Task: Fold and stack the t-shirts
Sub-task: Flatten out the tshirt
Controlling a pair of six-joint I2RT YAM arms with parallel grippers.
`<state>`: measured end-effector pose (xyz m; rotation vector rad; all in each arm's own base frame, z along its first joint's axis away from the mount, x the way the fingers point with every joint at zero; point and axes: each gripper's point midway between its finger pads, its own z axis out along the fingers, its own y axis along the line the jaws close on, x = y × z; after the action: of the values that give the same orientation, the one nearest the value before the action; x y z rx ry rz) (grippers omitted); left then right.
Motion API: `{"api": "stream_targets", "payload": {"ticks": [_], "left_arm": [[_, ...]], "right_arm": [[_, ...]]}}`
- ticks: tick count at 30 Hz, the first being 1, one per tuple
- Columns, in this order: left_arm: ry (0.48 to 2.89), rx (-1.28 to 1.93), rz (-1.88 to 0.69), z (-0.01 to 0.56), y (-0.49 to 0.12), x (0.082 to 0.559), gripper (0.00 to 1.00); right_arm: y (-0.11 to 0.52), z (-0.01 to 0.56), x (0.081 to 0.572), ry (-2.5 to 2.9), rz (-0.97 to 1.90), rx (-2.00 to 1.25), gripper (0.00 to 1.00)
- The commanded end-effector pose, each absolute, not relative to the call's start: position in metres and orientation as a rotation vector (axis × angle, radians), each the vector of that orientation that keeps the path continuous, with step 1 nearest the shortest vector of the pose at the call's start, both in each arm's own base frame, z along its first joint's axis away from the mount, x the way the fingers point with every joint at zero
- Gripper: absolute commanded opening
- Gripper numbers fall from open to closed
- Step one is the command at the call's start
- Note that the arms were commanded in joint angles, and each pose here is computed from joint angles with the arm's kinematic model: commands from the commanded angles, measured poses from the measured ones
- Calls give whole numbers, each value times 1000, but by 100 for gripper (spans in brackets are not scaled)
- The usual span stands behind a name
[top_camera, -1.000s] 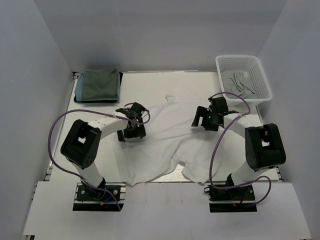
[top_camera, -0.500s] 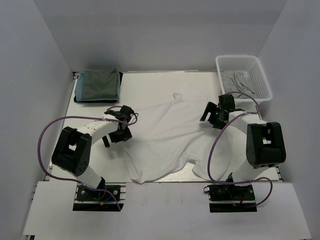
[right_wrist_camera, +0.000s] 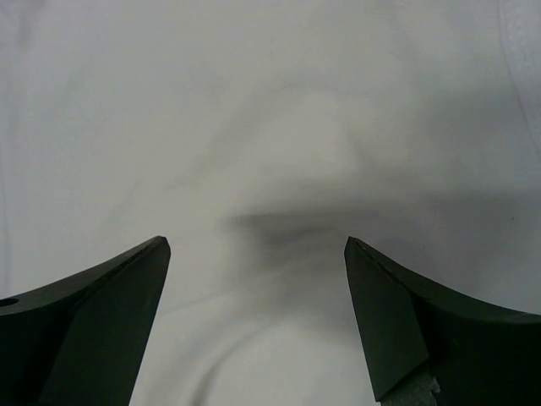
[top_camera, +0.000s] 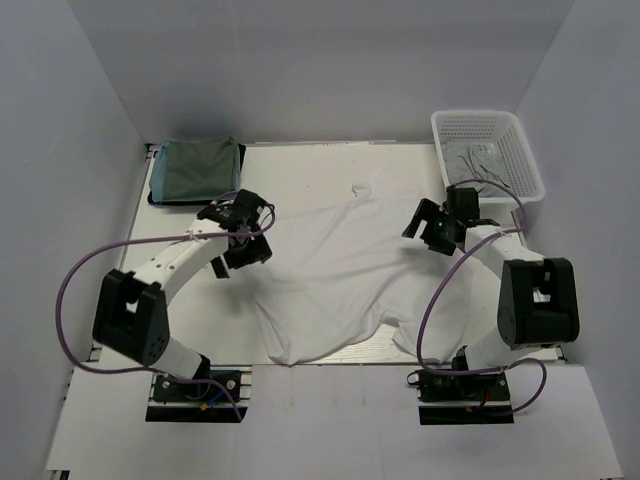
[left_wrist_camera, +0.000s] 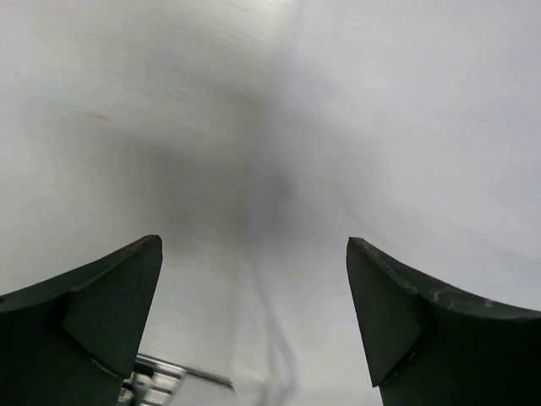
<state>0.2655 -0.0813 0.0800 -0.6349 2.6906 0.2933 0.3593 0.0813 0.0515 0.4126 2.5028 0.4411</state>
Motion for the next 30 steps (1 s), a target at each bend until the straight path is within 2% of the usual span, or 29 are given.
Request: {"api": "stream_targets", "payload": {"ticks": [1, 5, 8, 12, 19, 24, 30], "left_arm": [[2711, -351, -412, 113, -170, 269, 100], [2694, -41, -837, 108, -238, 246, 100], [2817, 108, -844, 82, -272, 220, 100], [2855, 297, -905, 74, -306, 190, 100], [2920, 280, -758, 62, -288, 163, 100], [3077, 117, -505, 32, -234, 124, 100], [2981, -145, -317, 48, -180, 119, 100]], "right_arm": [[88, 72, 359, 2429, 500, 350, 90], [92, 66, 352, 2441, 537, 360, 90], [98, 62, 352, 2449, 584, 350, 90], [104, 48, 349, 2489, 630, 353, 90], [101, 43, 348, 2504, 613, 372, 90], [95, 43, 349, 2500, 572, 391, 90], [88, 43, 350, 2501, 540, 408, 90]]}}
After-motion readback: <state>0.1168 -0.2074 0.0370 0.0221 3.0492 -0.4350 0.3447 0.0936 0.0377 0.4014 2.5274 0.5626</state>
